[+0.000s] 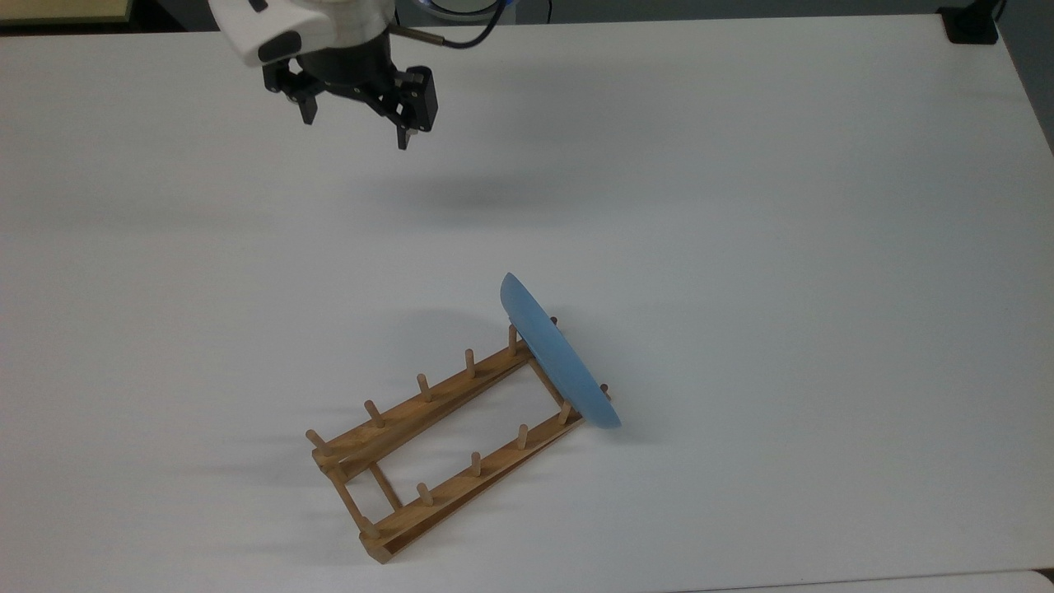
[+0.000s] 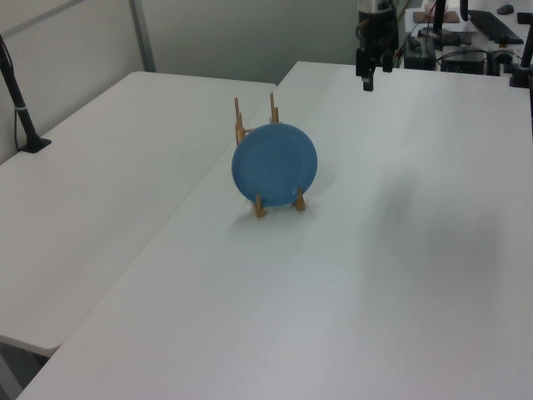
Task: Pick plate from plate rack
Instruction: 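Move the open gripper toward the blue plate's rim in the rack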
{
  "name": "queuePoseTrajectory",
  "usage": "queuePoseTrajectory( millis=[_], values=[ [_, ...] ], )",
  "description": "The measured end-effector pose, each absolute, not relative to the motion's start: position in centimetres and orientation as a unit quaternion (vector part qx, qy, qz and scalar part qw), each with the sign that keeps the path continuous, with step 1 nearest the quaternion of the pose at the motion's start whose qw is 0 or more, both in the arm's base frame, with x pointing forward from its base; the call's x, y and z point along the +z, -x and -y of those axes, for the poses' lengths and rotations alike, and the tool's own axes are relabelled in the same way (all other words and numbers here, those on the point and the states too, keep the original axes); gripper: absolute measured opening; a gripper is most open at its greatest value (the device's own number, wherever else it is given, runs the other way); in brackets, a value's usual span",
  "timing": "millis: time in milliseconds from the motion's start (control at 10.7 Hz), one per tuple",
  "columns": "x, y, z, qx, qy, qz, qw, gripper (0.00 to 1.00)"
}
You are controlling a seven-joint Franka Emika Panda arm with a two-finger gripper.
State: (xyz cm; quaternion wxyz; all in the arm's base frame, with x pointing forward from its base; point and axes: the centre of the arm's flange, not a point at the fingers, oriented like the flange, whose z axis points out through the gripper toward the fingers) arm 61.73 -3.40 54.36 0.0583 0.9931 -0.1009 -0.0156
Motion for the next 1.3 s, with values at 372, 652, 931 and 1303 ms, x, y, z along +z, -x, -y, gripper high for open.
queuePoseTrajectory(
  millis=[372,652,931,1303],
  values=[
    [56.6,-59.2,0.9,-0.048,-0.999,0.009,0.006,1.0],
    [56.7,-58.9,0.9,-0.048,-0.999,0.006,0.006,1.0],
    [56.9,-59.8,0.3,-0.013,-1.0,-0.004,0.006,1.0],
    [58.0,-63.3,-5.2,0.133,-0.987,-0.051,0.067,0.97]
  ],
)
